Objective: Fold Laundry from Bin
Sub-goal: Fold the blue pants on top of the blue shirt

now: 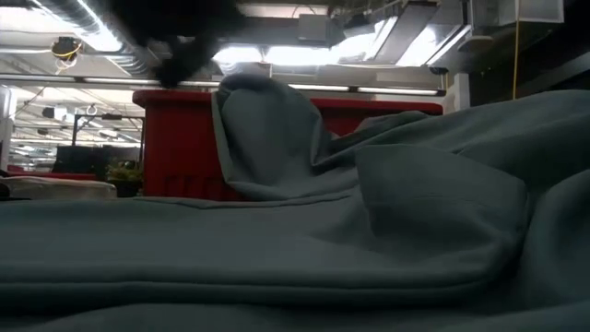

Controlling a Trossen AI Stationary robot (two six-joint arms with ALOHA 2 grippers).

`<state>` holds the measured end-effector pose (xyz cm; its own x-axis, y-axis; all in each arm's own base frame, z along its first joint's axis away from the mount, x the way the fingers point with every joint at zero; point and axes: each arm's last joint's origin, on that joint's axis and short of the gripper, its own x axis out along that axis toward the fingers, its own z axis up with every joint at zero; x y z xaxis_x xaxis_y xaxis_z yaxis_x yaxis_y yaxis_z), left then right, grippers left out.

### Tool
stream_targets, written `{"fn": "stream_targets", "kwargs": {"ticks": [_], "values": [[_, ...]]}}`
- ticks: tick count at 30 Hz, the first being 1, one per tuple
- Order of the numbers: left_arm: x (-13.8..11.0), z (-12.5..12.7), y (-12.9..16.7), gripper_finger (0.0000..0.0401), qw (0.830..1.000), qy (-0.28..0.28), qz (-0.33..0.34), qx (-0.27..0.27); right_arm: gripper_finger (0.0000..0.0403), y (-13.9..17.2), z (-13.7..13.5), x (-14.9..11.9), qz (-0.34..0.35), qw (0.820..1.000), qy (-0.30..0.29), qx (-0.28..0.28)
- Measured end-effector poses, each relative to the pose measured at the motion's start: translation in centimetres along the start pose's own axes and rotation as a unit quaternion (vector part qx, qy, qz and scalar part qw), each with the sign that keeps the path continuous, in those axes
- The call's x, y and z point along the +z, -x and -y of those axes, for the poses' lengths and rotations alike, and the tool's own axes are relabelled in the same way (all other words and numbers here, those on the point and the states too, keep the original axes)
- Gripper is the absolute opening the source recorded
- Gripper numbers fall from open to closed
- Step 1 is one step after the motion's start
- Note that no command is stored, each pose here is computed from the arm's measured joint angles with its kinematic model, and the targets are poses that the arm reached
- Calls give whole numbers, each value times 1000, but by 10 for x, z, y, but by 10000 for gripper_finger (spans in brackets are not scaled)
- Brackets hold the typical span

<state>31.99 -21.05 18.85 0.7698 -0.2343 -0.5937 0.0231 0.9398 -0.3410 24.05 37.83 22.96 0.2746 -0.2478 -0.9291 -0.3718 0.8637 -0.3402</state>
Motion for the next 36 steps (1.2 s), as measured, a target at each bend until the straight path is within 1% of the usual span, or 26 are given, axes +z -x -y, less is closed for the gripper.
{"fn": "stream_targets", "kwargs": {"ticks": [3, 6, 11, 15, 18, 21, 25, 28, 30, 36], "values": [[-23, 16, 5, 59, 999, 17, -40, 3, 168, 5, -8, -8, 27, 998, -26, -42], [-47, 28, 10, 59, 997, 25, -64, 37, 168, -4, -12, -14, 23, 997, -40, -68], [-76, 40, 18, 59, 993, 33, -75, 86, 168, -35, -13, -26, -48, 995, -33, -82], [-99, 40, 17, 59, 986, 41, -107, 123, 168, -58, -9, -35, -92, 990, -22, -108], [-113, 37, 15, 59, 978, 46, -138, 149, 168, -74, 1, -37, -118, 985, -24, -124], [-118, 34, 16, 59, 971, 58, -163, 165, 168, -86, 13, -34, -139, 980, -32, -136], [-122, 29, 21, 59, 961, 50, -190, 195, 168, -102, 33, -29, -162, 974, -45, -149], [-124, 26, 22, 59, 956, 43, -202, 207, 168, -112, 49, -25, -175, 971, -34, -158], [-125, 24, 24, 59, 952, 37, -211, 217, 168, -117, 59, -21, -188, 970, -23, -155], [-128, 21, 28, 59, 945, 23, -226, 236, 168, -128, 85, -12, -211, 966, 31, -146]]}}
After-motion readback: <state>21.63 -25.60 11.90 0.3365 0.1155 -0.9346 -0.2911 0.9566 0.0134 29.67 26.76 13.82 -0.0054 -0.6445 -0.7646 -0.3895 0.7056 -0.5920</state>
